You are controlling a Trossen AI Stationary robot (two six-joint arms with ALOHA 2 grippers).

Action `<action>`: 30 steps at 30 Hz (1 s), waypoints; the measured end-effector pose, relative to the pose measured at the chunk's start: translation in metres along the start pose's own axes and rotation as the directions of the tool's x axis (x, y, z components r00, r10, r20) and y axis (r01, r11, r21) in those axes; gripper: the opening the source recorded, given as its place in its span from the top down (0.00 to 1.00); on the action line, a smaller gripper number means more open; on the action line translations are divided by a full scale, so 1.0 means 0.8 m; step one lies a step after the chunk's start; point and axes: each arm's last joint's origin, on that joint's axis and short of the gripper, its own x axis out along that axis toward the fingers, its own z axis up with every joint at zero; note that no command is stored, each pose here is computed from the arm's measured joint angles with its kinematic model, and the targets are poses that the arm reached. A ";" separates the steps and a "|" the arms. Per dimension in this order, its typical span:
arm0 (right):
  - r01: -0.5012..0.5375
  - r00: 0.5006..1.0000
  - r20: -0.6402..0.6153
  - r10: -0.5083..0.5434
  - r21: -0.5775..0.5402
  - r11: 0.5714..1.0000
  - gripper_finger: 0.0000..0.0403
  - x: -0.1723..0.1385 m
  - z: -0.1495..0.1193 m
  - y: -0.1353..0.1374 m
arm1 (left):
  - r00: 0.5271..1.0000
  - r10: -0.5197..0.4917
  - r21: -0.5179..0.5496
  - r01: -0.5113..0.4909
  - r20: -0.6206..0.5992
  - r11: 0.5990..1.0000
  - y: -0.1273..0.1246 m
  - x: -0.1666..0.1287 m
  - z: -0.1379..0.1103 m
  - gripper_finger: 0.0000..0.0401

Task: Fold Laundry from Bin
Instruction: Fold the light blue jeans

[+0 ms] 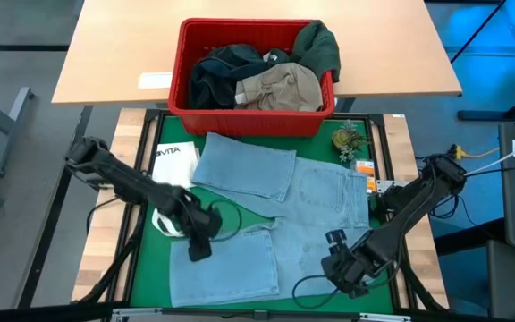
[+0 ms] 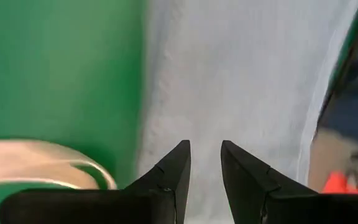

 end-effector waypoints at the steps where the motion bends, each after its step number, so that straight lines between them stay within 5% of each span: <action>1: 0.019 1.000 0.025 -0.018 -0.013 1.000 0.59 -0.006 0.004 0.001 | 0.998 0.016 -0.014 -0.015 0.053 1.000 0.005 -0.009 0.003 0.79; 4: 0.068 0.994 0.090 -0.063 -0.055 0.996 0.59 -0.019 0.013 0.002 | 0.965 0.124 -0.076 -0.110 0.230 0.991 0.024 -0.031 0.015 0.79; 8: 0.112 0.983 0.153 -0.097 -0.092 0.989 0.59 -0.026 0.020 0.003 | 0.844 0.341 -0.191 -0.286 0.415 0.939 0.047 -0.048 0.029 0.79; 12: 0.192 0.964 0.201 -0.171 -0.085 0.978 0.59 -0.026 0.023 0.001 | 0.770 0.458 -0.230 -0.396 0.445 0.889 0.069 -0.048 0.049 0.79; 22: 0.365 0.907 0.222 -0.359 0.012 0.931 0.59 -0.003 0.013 -0.013 | 0.786 0.549 -0.252 -0.491 0.285 0.834 0.123 -0.026 0.087 0.79; 26: 0.414 0.905 0.090 -0.415 0.026 0.910 0.59 0.003 0.005 -0.039 | 0.831 0.524 -0.189 -0.492 0.189 0.850 0.141 -0.019 0.093 0.79; 30: 0.524 0.851 -0.025 -0.524 0.094 0.847 0.59 0.000 0.005 -0.083 | 0.843 0.521 -0.191 -0.494 0.135 0.848 0.155 -0.017 0.096 0.79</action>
